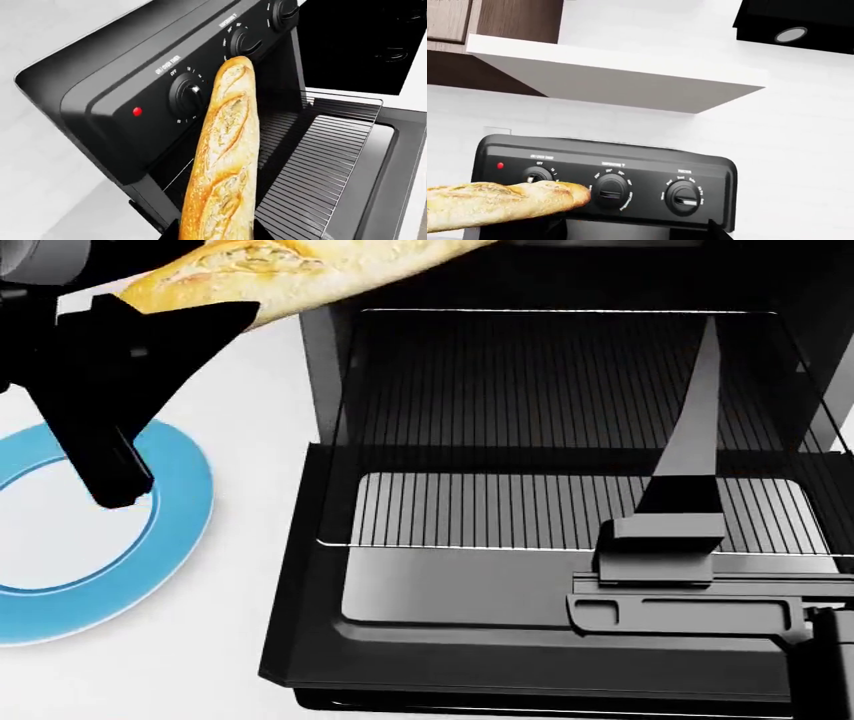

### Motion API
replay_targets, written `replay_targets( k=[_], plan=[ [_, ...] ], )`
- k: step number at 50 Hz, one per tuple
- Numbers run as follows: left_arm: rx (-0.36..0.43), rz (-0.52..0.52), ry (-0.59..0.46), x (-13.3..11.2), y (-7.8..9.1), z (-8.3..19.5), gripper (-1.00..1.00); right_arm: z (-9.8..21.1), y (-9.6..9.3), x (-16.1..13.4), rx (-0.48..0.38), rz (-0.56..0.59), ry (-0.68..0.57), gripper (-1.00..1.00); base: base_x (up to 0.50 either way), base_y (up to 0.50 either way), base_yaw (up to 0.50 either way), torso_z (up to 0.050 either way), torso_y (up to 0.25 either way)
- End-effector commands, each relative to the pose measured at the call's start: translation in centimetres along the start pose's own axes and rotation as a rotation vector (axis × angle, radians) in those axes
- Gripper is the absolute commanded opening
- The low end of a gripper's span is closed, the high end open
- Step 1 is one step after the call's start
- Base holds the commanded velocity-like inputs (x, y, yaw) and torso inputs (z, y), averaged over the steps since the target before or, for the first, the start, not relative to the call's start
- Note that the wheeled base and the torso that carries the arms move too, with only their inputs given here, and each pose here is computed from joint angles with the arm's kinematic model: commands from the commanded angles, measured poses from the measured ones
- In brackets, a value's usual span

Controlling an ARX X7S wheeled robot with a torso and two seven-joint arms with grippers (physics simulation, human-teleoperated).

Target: Pick the baguette from the rack and place it on the plate on the counter.

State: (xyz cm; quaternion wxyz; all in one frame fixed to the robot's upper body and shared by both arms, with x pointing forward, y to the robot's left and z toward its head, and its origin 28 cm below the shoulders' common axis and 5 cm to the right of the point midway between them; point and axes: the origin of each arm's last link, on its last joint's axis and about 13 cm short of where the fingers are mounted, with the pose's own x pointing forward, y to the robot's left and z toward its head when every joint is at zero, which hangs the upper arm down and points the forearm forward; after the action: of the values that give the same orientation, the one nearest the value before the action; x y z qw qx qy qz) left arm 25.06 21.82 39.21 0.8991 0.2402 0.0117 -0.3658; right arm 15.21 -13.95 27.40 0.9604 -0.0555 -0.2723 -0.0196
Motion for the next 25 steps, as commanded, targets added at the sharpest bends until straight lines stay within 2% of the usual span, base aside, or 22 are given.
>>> replay_targets(
  k=[1,11,16,21,25],
  plan=[
    [-0.021,0.217,-0.029,-6.4,-0.9,-0.3,-1.00,0.1,0.0,0.0,0.004,0.004,-0.004,1.00,0.00,0.00,0.00,0.000,0.000],
    [-0.060,0.347,-0.030,-9.4,-1.7,-0.7,-1.00,0.2,0.0,-0.1,0.007,0.005,-0.009,1.00,0.00,0.00,0.00,0.000,0.002],
    [-0.087,0.447,0.006,-10.1,-1.3,-1.9,-1.00,0.2,0.1,-0.1,0.011,0.010,-0.011,1.00,0.00,0.00,0.00,0.000,0.000],
    [-0.115,0.457,0.019,-10.0,-0.8,-3.7,-1.00,0.4,0.1,-0.1,0.006,0.009,-0.014,1.00,0.00,0.00,0.00,0.000,0.000],
    [-0.140,0.470,0.040,-10.2,-1.1,-5.2,-1.00,0.5,0.1,-0.1,0.005,0.011,-0.015,1.00,0.00,0.00,0.00,0.000,0.000]
  ],
)
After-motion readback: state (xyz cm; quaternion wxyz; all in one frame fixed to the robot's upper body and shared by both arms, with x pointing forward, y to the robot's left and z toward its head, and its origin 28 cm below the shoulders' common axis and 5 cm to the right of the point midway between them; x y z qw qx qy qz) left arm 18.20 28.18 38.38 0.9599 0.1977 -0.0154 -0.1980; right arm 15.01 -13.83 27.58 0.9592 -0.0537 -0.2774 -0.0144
